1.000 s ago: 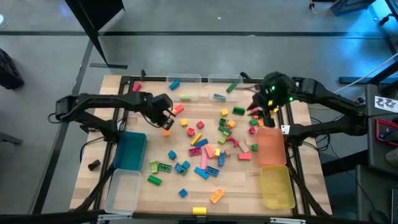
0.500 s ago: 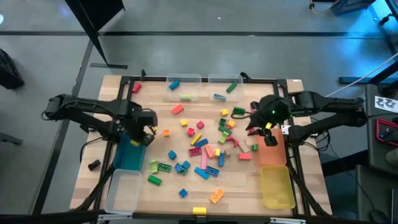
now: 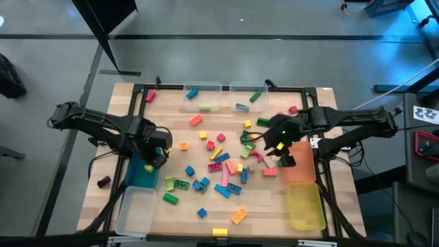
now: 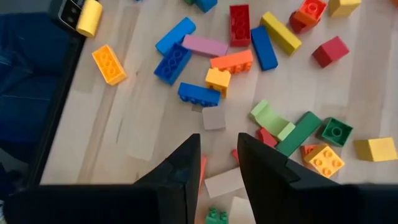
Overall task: Sort blocks by size
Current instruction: Put the brown block into the blue bin
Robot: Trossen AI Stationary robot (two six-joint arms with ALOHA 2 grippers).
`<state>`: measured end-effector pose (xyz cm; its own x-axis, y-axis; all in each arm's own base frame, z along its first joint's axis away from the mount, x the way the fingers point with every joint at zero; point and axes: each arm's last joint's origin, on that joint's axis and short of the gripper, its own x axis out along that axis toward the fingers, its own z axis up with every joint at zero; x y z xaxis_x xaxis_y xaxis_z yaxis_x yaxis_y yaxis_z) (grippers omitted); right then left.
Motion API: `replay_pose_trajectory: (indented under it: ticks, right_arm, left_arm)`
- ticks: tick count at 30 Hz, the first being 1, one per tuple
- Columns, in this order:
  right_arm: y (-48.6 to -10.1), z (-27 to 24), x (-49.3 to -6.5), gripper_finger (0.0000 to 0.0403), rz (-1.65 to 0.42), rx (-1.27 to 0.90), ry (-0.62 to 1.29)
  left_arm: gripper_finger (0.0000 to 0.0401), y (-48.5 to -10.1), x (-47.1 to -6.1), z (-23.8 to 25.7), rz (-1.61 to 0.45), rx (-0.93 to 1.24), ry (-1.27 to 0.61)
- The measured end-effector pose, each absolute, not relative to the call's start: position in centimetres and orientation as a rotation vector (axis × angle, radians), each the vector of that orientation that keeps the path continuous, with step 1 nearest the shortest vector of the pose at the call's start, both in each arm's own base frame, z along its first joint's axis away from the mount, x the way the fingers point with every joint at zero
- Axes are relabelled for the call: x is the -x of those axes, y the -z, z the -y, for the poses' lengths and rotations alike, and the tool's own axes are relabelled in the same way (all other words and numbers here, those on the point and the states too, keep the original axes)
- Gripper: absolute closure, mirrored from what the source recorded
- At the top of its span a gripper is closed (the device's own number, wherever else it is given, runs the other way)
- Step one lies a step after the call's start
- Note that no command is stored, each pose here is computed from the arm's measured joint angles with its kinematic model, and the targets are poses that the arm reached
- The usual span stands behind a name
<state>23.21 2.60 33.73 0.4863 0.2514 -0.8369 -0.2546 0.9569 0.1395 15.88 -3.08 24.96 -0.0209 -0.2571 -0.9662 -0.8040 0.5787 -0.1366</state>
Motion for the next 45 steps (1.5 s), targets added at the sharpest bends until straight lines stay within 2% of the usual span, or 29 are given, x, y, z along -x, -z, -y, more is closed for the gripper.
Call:
replay_pose_trajectory:
  ticks: [7, 12, 17, 23, 29, 37, 45]
  right_arm:
    - [-31.6, -2.8, -25.3, 0.0251, -1.113, -0.004, -0.307]
    - [-29.9, -2.9, -26.8, 0.0207, -1.184, -0.005, -0.31]
    - [-27.8, -3.0, -28.2, 0.0184, -1.263, -0.011, -0.309]
    - [-25.5, -3.2, -29.6, 0.0182, -1.351, -0.023, -0.302]
    - [-23.7, -3.6, -30.6, 0.0182, -1.413, -0.056, -0.274]
    - [-22.8, -7.0, -30.8, 0.0183, -1.397, 0.185, -0.206]
    - [-22.7, -9.6, -30.6, 0.0183, -1.338, 0.287, -0.22]
  left_arm:
    - [0.0256, -24.9, -16.0, 3.0, -1.566, 0.916, -0.549]
    - [0.0247, -25.0, -16.7, 3.0, -1.484, 0.848, -0.488]
    - [0.0246, -25.1, -17.9, 2.8, -1.345, 0.724, -0.423]
    - [0.0246, -25.4, -18.9, 2.6, -1.2, 0.574, -0.408]
    - [0.0246, -25.4, -19.1, 2.3, -1.157, 0.431, -0.401]
    - [0.0246, -25.5, -19.1, 2.2, -1.141, 0.356, -0.419]
    - [0.0246, -25.5, -19.2, 2.2, -1.133, 0.355, -0.418]
